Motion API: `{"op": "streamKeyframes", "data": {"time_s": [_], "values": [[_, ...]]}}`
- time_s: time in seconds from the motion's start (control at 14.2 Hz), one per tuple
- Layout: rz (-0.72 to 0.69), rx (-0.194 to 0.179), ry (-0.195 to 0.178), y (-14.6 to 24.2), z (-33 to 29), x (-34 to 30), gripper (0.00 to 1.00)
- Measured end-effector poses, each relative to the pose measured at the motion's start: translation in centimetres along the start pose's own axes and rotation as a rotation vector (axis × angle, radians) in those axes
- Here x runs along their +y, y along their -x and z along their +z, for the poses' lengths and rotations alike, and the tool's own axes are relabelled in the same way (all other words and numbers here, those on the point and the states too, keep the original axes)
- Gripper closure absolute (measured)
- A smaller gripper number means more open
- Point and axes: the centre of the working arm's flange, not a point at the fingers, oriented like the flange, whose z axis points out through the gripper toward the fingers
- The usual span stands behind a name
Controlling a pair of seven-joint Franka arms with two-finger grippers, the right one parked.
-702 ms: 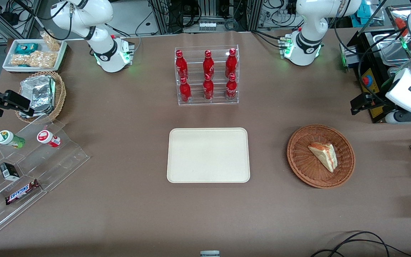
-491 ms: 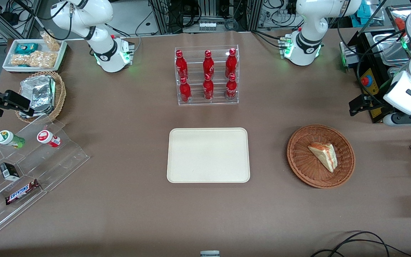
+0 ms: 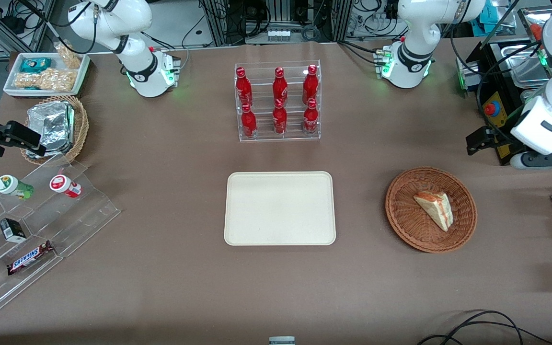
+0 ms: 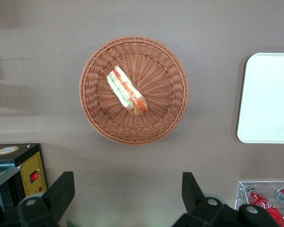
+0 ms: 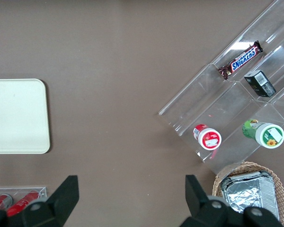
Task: Place sandwich from basket to tray
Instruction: 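Lower the open left gripper onto the sandwich in the wicker basket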
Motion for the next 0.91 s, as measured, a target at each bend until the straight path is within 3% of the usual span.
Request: {"op": "streamKeyframes", "data": {"time_s": [0.21, 0.56, 0.7, 0.91], "values": [[0.003, -0.039, -0.003, -0.5, 1.8, 0.2, 0.0], [-0.014, -0.17, -0.013, -2.2, 9.6, 0.4, 0.0], [-0.062, -0.174, -0.016, -3.1, 13.4, 0.5, 0.0], [-0.145, -0.14, -0.018, -3.4, 18.5, 0.6, 0.0]]}}
